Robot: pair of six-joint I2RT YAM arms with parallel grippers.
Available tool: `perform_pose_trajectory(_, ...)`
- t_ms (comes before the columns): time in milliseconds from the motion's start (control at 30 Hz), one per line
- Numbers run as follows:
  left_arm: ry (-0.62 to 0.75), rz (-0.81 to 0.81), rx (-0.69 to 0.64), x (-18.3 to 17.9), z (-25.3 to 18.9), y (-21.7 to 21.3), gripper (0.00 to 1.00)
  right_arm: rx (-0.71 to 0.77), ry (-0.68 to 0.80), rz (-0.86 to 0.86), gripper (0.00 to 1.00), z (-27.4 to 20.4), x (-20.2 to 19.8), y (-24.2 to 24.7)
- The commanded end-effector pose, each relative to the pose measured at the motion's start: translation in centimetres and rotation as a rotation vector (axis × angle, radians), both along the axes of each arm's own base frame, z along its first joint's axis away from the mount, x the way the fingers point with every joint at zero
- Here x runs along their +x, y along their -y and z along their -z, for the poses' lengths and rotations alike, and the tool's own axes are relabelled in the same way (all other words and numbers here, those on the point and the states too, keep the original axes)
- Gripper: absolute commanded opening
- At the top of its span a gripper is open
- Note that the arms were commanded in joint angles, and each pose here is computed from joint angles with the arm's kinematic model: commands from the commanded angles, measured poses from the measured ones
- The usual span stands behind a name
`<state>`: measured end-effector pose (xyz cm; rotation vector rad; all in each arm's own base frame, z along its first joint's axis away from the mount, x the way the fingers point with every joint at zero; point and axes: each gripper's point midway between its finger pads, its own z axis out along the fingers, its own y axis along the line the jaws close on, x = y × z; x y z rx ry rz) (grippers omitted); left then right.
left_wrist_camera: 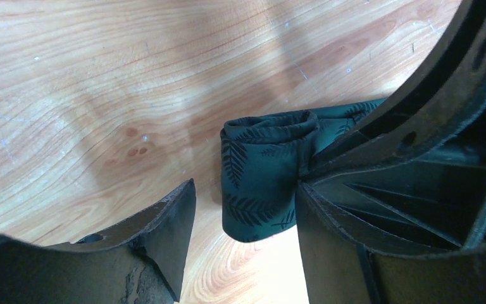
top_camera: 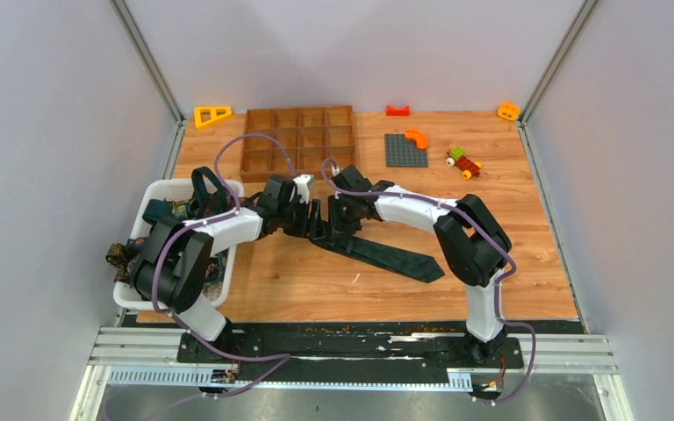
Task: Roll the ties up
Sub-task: Roll the tie at the center of the board.
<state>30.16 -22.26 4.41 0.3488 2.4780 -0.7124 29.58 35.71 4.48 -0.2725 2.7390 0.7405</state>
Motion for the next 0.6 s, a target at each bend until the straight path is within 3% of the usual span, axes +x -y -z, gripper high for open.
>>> perform_pose_trajectory(0, 0.011, 0.036, -0.030, 0.3, 0.6, 0.8, 0.65, -0.001, 0.000, 0.014, 0.18, 0.9, 0.3, 0.2)
perform_pose_trajectory(333, -0.014, 0.041, -0.078, 0.3, 1.6, 1.7, 0.54, 0.000, -0.006, 0.014, 0.18, 1.1, 0.1, 0.3)
perform_pose_trajectory(567, -0.025, 0.040, -0.086, 0.2, 1.8, 1.8, 0.38, 0.019, 0.015, 0.007, 0.18, -0.4, 0.6, 0.0)
